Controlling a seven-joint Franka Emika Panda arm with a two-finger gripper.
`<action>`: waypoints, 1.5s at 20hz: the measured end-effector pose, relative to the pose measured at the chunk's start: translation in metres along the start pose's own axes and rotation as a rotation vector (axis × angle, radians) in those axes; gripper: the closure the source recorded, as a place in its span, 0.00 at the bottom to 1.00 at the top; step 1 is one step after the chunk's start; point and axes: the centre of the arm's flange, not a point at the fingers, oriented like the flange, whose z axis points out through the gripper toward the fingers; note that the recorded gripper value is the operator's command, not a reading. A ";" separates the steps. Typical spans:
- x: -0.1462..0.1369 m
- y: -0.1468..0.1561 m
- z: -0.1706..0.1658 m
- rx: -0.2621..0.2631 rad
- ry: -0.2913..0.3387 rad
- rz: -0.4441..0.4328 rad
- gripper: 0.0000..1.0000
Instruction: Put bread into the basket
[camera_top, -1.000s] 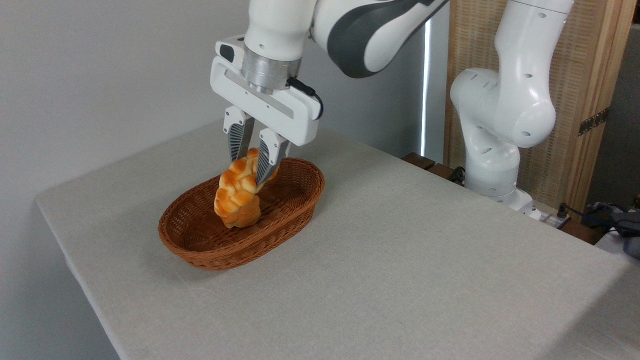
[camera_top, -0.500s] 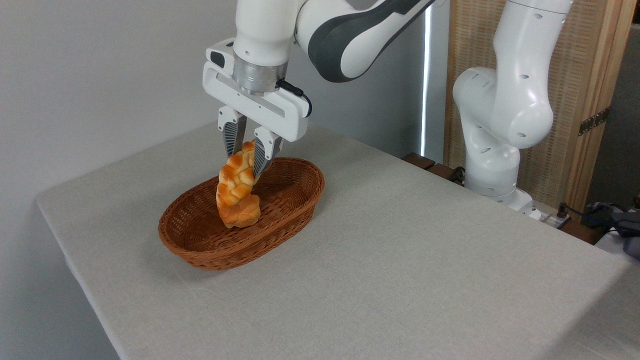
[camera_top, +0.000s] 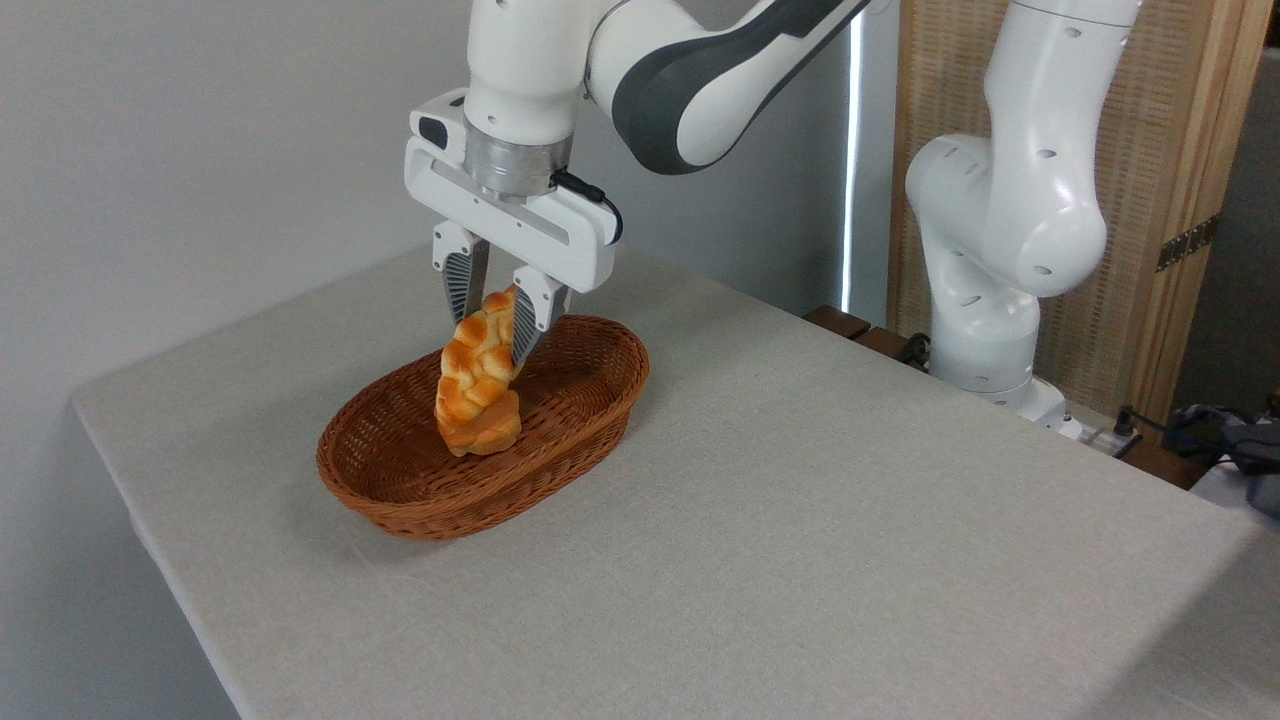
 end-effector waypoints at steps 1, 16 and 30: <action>0.000 -0.001 0.000 0.001 0.002 -0.001 0.00; 0.034 -0.007 -0.045 0.142 0.120 0.093 0.00; 0.051 -0.078 -0.129 0.165 -0.235 0.291 0.00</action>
